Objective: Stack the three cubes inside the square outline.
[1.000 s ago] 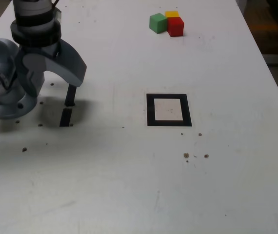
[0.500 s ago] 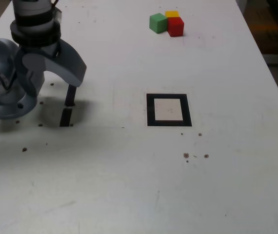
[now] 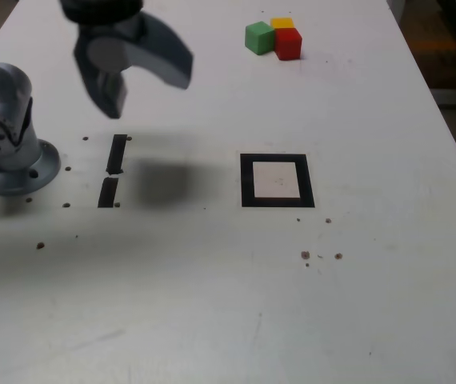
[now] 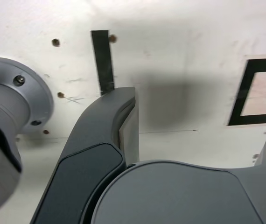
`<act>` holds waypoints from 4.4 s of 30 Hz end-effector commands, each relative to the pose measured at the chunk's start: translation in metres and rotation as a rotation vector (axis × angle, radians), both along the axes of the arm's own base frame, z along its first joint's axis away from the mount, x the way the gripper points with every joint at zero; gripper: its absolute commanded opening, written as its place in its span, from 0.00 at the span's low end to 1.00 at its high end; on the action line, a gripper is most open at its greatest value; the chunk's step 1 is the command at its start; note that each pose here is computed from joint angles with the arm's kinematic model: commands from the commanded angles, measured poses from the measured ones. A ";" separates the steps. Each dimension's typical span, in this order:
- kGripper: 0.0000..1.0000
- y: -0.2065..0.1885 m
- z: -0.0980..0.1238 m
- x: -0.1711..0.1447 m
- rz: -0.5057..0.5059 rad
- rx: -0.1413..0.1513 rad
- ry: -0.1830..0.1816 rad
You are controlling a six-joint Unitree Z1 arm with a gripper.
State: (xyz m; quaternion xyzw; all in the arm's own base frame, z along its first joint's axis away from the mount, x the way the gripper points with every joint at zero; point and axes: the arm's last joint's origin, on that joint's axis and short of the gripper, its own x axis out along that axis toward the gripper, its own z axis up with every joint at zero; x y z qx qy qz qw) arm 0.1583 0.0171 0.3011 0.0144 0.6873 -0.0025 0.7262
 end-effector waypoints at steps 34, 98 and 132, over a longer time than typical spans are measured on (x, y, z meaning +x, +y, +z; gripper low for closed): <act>0.99 0.147 0.053 0.212 0.171 0.089 -0.020; 0.84 0.265 -0.069 0.249 0.252 0.048 0.126; 0.49 0.266 -0.070 0.257 0.286 0.039 0.087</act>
